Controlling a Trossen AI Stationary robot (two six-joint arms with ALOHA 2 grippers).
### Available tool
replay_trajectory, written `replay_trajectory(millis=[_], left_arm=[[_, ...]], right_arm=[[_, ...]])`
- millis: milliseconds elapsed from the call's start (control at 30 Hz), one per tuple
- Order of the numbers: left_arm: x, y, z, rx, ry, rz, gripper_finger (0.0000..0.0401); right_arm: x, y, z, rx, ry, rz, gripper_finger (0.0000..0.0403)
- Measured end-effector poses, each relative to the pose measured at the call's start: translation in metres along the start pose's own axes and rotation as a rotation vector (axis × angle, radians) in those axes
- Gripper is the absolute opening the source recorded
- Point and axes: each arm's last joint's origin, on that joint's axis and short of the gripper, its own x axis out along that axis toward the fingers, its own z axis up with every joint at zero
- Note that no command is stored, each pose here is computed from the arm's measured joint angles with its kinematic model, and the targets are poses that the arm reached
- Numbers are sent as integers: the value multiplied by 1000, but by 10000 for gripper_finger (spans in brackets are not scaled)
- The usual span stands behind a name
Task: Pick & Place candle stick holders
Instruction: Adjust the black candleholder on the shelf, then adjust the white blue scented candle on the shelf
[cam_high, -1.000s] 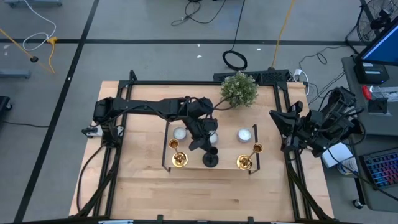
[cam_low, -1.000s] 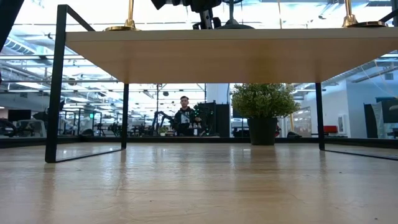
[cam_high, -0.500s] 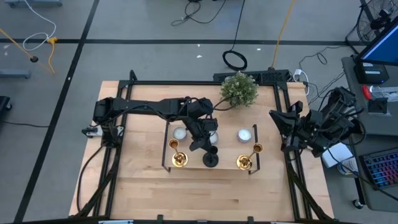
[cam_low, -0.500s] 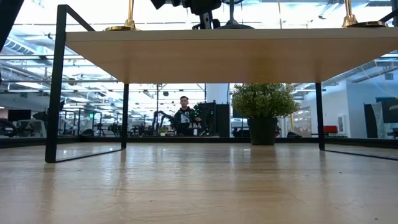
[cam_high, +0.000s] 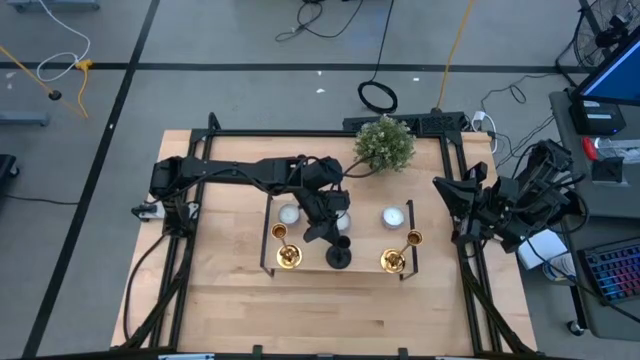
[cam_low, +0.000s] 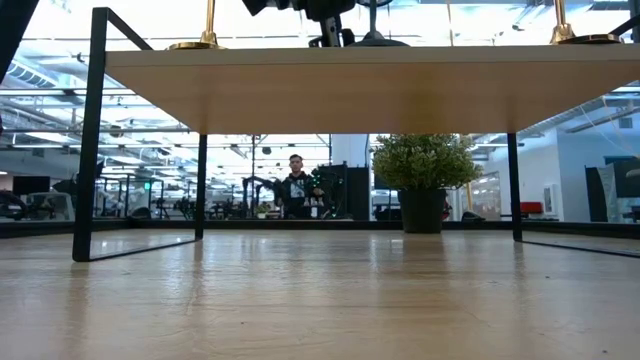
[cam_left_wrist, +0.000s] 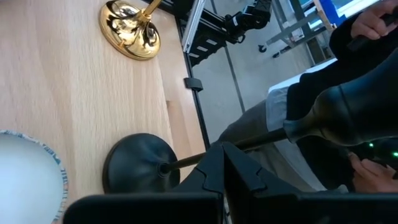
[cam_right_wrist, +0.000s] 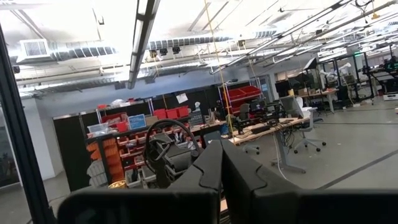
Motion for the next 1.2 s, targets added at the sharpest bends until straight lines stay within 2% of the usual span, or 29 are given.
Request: replay_trajectory(millis=[267,667,833,1000,1200], left_arm=[[0,0,-1,-7,2,9,0],[-15,18,4,7,-59,184,0],[-16,21,0,14,-33,247,0],[-11,20,-5,42,-10,351,0],[-14,10,5,90,-48,380,0]], right_arm=[[0,0,0,3,0,0,0],[0,0,0,11,0,-1,0],[0,0,0,11,0,-1,0],[0,-1,0,7,18,-32,0],[0,-2,0,2,25,-45,0]])
